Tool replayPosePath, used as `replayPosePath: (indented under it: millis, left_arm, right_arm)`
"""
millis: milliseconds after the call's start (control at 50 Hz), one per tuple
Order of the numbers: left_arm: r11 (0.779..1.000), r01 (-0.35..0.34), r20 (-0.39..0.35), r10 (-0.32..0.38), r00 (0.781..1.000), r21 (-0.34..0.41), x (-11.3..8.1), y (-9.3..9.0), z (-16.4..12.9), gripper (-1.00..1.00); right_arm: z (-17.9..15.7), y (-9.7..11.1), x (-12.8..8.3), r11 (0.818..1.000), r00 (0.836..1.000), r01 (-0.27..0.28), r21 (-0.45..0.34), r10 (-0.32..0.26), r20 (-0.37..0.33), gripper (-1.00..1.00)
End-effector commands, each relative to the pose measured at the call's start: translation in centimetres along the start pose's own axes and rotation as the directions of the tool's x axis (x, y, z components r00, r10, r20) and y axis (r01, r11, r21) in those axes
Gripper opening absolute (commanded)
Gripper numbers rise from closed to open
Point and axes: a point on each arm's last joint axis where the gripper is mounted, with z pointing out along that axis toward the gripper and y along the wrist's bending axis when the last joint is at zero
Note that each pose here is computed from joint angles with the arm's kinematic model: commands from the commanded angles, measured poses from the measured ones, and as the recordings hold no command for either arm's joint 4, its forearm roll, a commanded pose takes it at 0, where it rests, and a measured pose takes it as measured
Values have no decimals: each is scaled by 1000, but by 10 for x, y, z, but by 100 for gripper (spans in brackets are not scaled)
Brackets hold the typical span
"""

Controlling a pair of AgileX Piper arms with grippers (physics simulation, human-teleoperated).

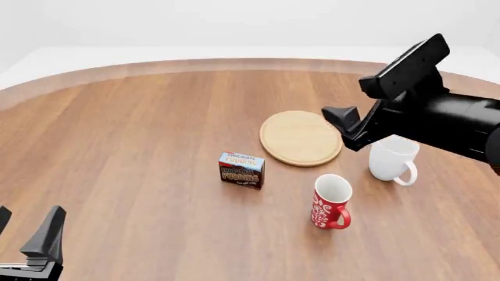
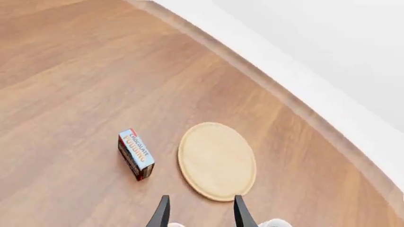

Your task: Put the chocolate pudding to the left of the plate.

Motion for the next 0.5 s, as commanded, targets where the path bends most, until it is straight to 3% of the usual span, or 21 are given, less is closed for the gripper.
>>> replayPosePath:
  millis: [20, 500]
  left_arm:
    - [1000, 0, 0, 0, 1000, 0, 0, 0, 0, 100]
    - [1000, 0, 0, 0, 1000, 0, 0, 0, 0, 100]
  right_arm:
    - [22, 22, 7, 995, 996, 5, -103, -14, -91, 100]
    - [60, 53, 8, 977, 986, -3, -212, -33, -164, 100]
